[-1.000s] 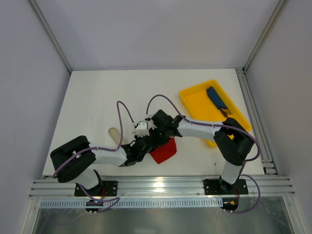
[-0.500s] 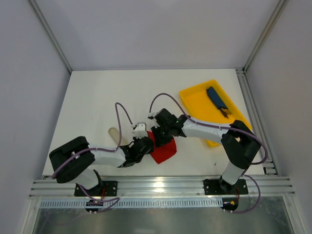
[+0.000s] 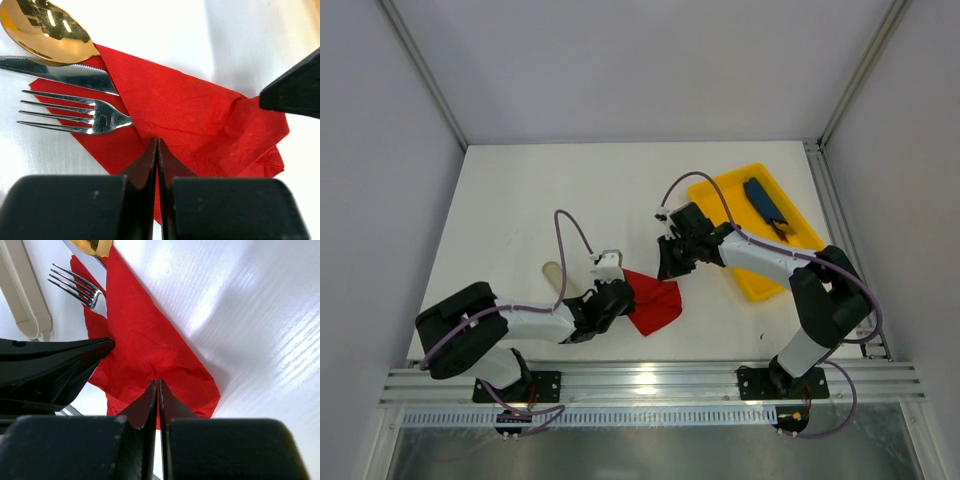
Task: Place the utensils on the paper napkin and roll it up
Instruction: Roll the napkin at the center of the board.
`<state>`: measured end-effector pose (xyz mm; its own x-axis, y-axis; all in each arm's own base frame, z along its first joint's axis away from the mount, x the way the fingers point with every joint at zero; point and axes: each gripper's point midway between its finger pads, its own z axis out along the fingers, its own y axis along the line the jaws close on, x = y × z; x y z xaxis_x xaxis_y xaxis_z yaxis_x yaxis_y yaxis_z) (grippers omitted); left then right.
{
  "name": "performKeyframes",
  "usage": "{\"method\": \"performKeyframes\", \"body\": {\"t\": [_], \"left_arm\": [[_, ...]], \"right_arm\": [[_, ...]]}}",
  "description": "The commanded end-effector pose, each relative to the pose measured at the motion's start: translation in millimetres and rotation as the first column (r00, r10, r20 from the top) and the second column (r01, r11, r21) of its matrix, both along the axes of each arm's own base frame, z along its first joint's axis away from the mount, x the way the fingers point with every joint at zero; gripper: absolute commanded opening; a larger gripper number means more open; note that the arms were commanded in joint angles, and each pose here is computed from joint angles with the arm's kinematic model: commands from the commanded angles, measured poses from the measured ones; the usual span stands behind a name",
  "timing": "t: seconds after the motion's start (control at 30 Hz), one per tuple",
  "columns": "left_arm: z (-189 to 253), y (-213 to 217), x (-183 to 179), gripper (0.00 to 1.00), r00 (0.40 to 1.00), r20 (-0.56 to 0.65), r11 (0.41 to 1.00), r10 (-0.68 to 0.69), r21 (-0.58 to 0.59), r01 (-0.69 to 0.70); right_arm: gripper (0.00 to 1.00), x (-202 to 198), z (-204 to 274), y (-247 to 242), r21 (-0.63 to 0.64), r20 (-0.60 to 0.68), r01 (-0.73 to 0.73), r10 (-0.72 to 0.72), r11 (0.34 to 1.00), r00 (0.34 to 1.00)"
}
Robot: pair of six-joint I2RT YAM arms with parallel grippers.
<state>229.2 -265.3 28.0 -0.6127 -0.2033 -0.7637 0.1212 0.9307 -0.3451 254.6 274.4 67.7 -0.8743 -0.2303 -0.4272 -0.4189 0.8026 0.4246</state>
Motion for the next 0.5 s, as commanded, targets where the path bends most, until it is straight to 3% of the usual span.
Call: {"method": "performKeyframes", "body": {"t": [0.0,0.47], "left_arm": [[19.7,-8.5,5.7,0.0,0.999,0.037,0.999,-0.013,-0.046,0.015],[19.9,-29.4,1.4,0.0,0.995,0.024,0.992,-0.1,-0.075,0.102]], "right_arm": [[0.04,0.7,3.3,12.7,0.073,-0.004,-0.021,0.021,0.997,1.0],[0.04,-17.7,-25.9,-8.0,0.039,-0.056,0.018,-0.015,0.999,0.998]]}}
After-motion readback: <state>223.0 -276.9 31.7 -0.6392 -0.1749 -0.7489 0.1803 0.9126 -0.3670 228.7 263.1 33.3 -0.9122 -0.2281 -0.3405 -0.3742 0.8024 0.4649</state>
